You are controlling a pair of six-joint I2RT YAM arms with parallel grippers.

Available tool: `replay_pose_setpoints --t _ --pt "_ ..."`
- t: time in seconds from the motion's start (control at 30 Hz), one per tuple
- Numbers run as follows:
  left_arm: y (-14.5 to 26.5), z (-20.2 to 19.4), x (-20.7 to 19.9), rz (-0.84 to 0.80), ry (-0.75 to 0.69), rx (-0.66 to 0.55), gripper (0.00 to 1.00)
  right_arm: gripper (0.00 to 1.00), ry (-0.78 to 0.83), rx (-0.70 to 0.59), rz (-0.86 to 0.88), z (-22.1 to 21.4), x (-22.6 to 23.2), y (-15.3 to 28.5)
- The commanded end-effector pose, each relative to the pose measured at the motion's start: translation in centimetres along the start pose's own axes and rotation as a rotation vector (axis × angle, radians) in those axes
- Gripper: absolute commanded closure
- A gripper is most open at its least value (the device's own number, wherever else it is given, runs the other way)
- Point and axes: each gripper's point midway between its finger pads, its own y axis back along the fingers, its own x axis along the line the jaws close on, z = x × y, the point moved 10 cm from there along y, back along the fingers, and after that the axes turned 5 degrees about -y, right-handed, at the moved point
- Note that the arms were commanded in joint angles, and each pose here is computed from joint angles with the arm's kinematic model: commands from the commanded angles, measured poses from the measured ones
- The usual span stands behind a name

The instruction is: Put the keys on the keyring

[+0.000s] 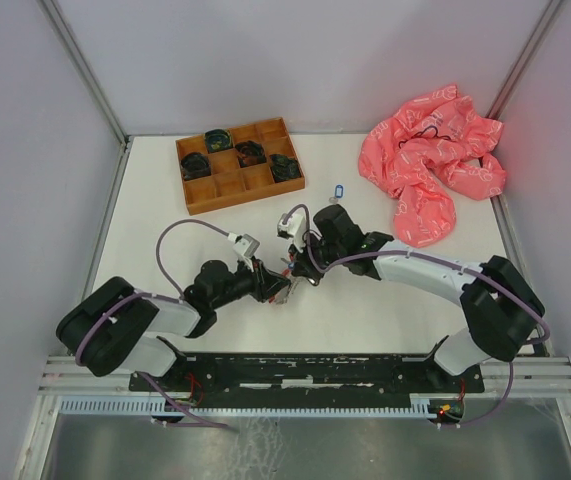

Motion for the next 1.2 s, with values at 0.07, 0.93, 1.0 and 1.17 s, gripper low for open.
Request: replay_pose_setpoints --t 0.07,0.93,1.0,1.17 --pt "-0.6 0.3 0.0 -0.068 -0.05 -0.033 0.71 0.99 0.015 -0.13 0.043 1.3 0.1 -1.2" --pt "-0.6 0.9 1.5 -0.195 -0.631 -0.145 0.61 0.99 0.02 -0.181 0.04 0.1 -0.1 -0.1" --pt "-0.6 1.1 1.8 -0.212 -0.648 -0.172 0.61 0.99 0.025 -0.179 0.04 0.0 0.0 0.1" --pt "-0.9 1.3 2.5 -0.279 -0.689 -0.216 0.66 0.99 0.032 -0.173 0.05 0.0 0.0 0.0"
